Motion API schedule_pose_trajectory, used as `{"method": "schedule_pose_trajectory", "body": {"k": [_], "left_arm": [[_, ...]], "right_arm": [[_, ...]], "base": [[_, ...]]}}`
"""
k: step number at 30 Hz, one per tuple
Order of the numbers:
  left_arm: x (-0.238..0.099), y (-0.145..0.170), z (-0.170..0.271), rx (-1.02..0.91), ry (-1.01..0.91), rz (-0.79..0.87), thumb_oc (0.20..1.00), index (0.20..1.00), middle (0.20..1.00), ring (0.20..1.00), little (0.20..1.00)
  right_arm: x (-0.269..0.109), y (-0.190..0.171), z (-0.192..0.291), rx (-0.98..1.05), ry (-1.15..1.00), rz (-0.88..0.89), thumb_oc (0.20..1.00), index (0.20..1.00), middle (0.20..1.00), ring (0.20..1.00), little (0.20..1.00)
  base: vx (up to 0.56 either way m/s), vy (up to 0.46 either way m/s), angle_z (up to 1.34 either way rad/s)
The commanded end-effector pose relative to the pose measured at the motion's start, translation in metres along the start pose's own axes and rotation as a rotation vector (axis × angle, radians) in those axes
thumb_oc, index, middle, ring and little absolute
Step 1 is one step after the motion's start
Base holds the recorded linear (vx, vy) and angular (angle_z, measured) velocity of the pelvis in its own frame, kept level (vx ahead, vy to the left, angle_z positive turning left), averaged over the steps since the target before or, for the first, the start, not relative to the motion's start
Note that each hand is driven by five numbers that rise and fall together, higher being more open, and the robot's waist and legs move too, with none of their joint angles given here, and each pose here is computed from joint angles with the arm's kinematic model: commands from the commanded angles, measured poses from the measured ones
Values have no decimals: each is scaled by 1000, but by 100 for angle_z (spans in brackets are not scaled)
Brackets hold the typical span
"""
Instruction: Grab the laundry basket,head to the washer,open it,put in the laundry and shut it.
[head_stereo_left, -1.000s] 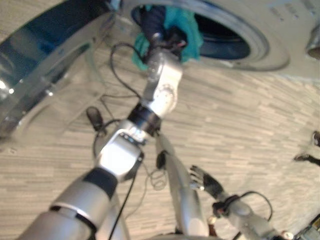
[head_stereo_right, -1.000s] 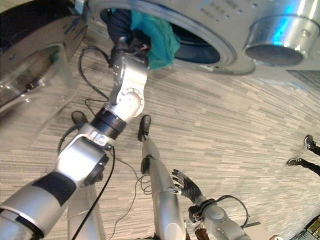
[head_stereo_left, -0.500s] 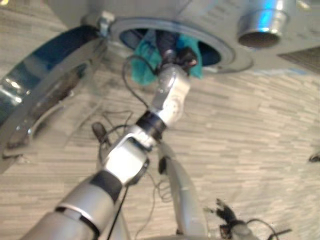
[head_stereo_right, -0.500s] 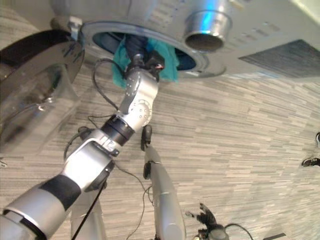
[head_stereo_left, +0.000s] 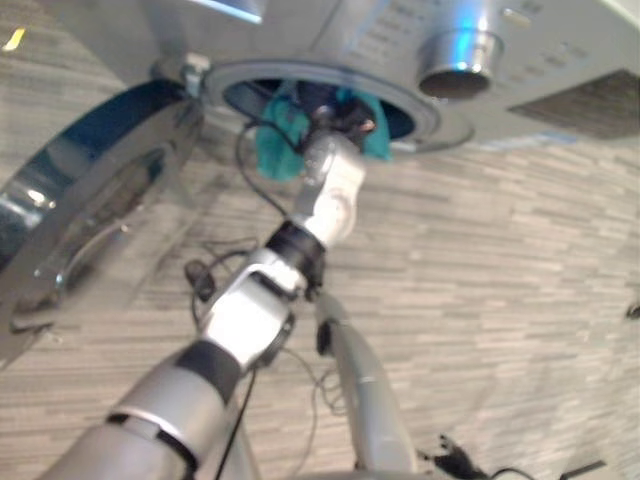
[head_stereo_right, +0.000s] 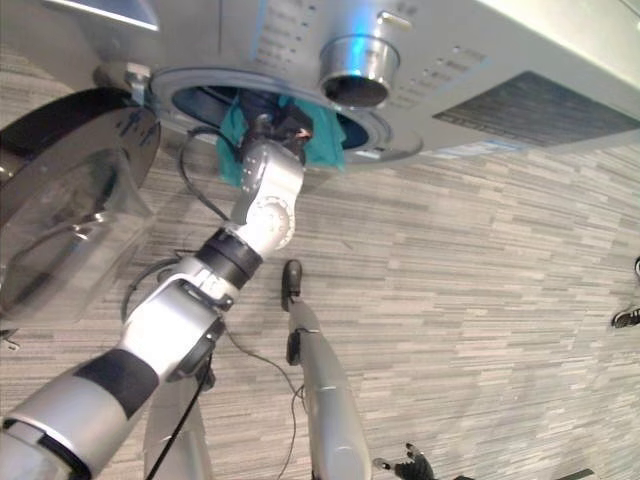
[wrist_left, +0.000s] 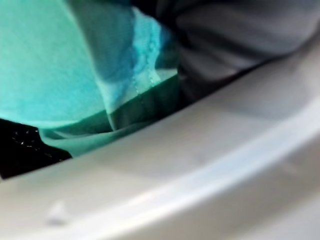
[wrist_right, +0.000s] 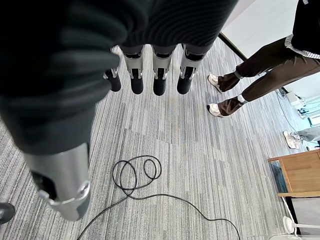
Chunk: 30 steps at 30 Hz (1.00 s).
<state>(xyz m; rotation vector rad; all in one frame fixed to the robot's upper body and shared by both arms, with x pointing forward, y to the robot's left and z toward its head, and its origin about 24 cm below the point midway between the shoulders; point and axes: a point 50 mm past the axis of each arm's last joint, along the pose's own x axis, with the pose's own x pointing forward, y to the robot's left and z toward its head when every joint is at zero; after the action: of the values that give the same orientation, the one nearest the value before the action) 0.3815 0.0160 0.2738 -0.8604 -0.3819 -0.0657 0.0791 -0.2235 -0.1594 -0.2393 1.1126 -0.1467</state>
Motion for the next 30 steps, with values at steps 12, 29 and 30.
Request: {"method": "schedule_pose_trajectory", "body": {"k": [12, 29, 30], "left_arm": [[-3, -94, 44, -132, -202, -188, 200, 200, 200, 200, 200], [-30, -96, 21, -288, -145, -185, 200, 200, 200, 200, 200], [-30, -96, 21, -288, -145, -185, 200, 200, 200, 200, 200]], "right_arm": [[-1, -19, -2, 62, -18, -97, 1000, 1000, 1000, 1000, 1000], [4, -10, 27, 142, -95, -32, 1000, 1000, 1000, 1000, 1000], [4, -10, 27, 142, -95, -32, 1000, 1000, 1000, 1000, 1000]], "base": [[9, -34, 0], [-4, -9, 8], [0, 0, 0]]}}
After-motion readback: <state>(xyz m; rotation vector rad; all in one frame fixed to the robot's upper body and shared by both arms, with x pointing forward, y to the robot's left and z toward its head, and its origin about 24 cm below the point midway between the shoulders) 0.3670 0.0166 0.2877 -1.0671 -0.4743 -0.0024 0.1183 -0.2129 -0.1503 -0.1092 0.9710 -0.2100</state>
